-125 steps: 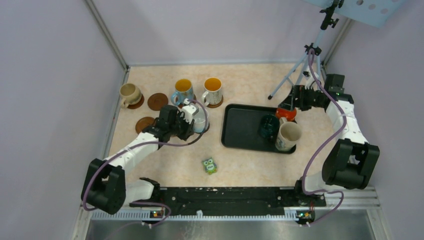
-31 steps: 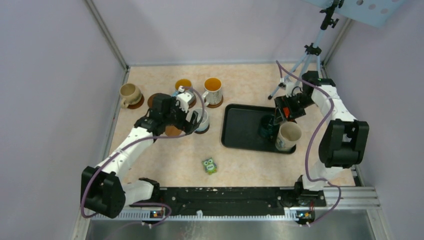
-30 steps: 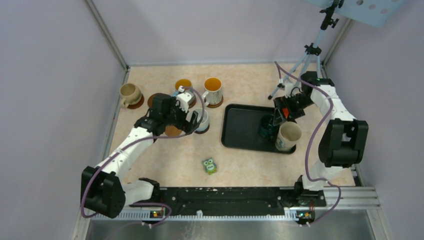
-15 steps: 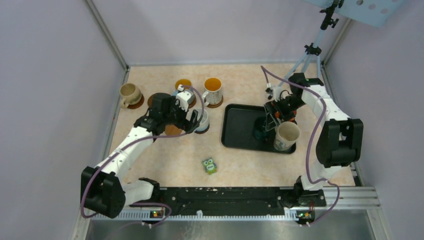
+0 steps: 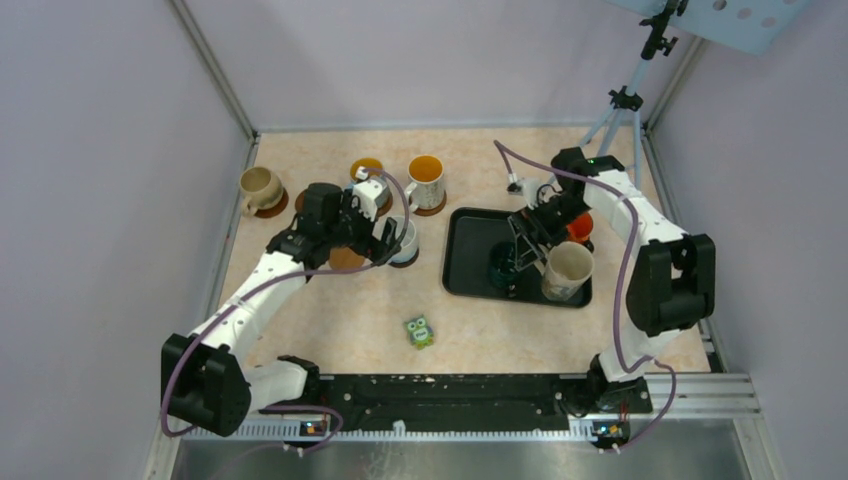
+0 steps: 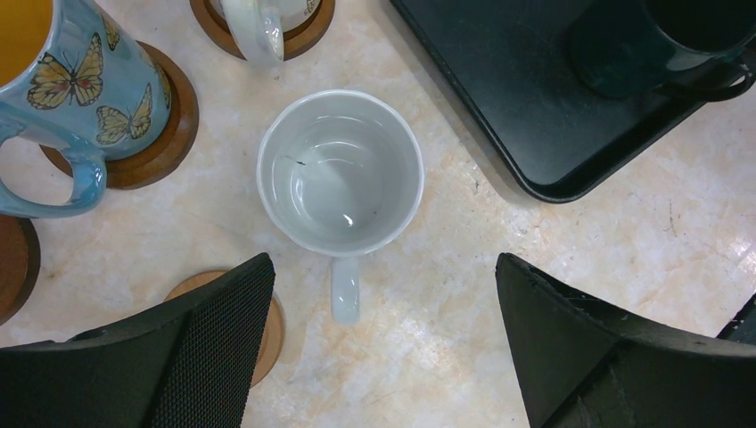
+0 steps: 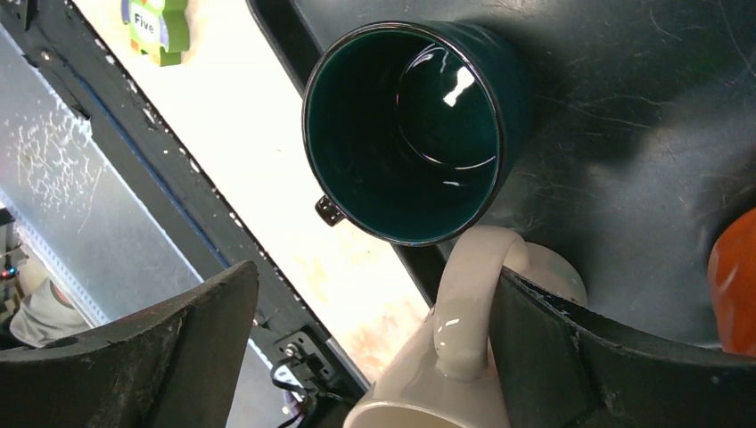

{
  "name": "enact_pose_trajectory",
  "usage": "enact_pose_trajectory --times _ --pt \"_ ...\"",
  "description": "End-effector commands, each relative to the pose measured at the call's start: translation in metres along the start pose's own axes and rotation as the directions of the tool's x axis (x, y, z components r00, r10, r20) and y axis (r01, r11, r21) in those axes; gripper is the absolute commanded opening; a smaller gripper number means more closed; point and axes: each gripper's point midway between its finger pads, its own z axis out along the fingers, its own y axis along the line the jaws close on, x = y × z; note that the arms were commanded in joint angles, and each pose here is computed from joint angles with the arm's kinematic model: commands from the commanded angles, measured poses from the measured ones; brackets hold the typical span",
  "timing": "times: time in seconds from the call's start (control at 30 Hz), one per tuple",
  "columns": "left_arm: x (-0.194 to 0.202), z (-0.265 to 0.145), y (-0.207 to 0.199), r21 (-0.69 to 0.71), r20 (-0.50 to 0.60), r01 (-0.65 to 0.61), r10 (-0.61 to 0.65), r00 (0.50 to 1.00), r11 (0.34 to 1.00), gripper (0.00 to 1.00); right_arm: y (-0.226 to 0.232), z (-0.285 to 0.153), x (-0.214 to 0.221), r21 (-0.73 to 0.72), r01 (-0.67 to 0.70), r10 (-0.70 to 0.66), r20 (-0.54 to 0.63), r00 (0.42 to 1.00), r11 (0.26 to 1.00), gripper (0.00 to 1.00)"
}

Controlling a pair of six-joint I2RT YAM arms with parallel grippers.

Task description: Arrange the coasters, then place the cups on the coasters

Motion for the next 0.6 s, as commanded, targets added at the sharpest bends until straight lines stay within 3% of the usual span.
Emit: enact_pose_trajectory --times 0.0,0.37,0.57 --pt "-0.024 -0.005 -0.004 0.025 0.056 -0.019 0.018 0.998 0.999 0.99 0.017 0.000 -0.020 -0.040 0.071 -0.069 0.032 0.997 0.997 0.92" --pt "-0.031 -0.003 -0.004 0.035 0.065 0.001 -0.003 0.998 0.999 0.99 0.045 0.018 -0.015 -0.100 0.129 -0.131 -0.019 0.991 0.987 0.92" --pt "-0.035 -0.003 -0.009 0.064 0.074 -0.001 -0.004 0.997 0.998 0.99 0.052 0.020 -0.009 -0.066 0.181 -0.184 -0.040 0.982 0.981 0.92"
